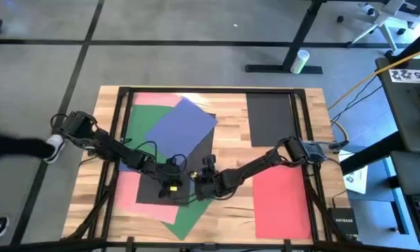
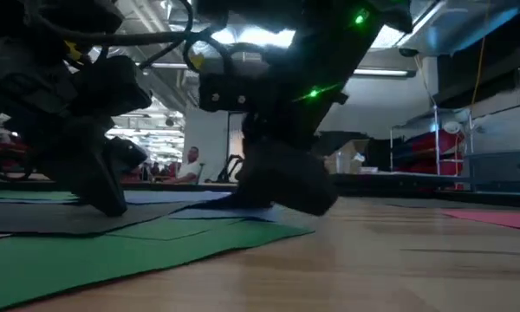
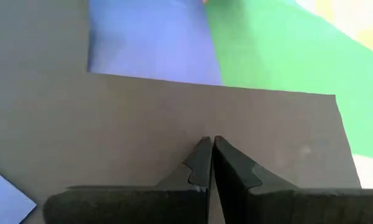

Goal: Organize paper
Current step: Stack the black paper on top of the other black paper on the table

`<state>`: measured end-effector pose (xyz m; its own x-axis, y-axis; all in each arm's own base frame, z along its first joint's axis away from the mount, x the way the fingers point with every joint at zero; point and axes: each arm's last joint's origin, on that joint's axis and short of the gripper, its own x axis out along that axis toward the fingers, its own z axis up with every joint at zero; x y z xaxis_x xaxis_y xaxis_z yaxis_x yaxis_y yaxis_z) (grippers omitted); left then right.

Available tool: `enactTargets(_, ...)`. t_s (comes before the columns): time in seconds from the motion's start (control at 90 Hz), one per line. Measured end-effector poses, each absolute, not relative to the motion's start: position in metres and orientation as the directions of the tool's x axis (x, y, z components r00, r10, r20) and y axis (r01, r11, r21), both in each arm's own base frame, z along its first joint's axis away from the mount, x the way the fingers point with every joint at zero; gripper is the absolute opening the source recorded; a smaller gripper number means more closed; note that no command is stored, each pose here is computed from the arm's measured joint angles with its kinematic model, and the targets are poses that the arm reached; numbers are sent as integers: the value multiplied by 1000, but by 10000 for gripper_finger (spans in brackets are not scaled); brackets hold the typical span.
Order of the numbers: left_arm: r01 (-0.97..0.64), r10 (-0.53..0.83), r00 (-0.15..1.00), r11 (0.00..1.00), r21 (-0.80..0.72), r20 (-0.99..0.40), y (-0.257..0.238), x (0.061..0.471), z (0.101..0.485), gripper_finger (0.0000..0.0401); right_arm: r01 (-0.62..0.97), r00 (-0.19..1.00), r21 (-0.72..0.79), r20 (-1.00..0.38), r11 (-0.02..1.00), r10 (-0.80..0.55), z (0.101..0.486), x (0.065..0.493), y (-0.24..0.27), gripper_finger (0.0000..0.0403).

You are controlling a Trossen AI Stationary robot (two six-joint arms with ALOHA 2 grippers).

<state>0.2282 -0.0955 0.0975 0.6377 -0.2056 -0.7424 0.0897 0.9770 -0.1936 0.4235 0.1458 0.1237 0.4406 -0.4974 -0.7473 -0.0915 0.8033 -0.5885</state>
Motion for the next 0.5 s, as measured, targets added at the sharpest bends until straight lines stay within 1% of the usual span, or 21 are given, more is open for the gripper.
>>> enactTargets(0.311, 84, -214, 635, 974, -209, -742, -98, 227, 98, 0, -144, 349, -617, -763, 774, -544, 151, 415, 158, 0)
enactTargets(0.5, 81, -213, 636, 974, -211, -742, -98, 227, 98, 0, -175, 243, -645, -760, 744, -602, 171, 405, 155, 0)
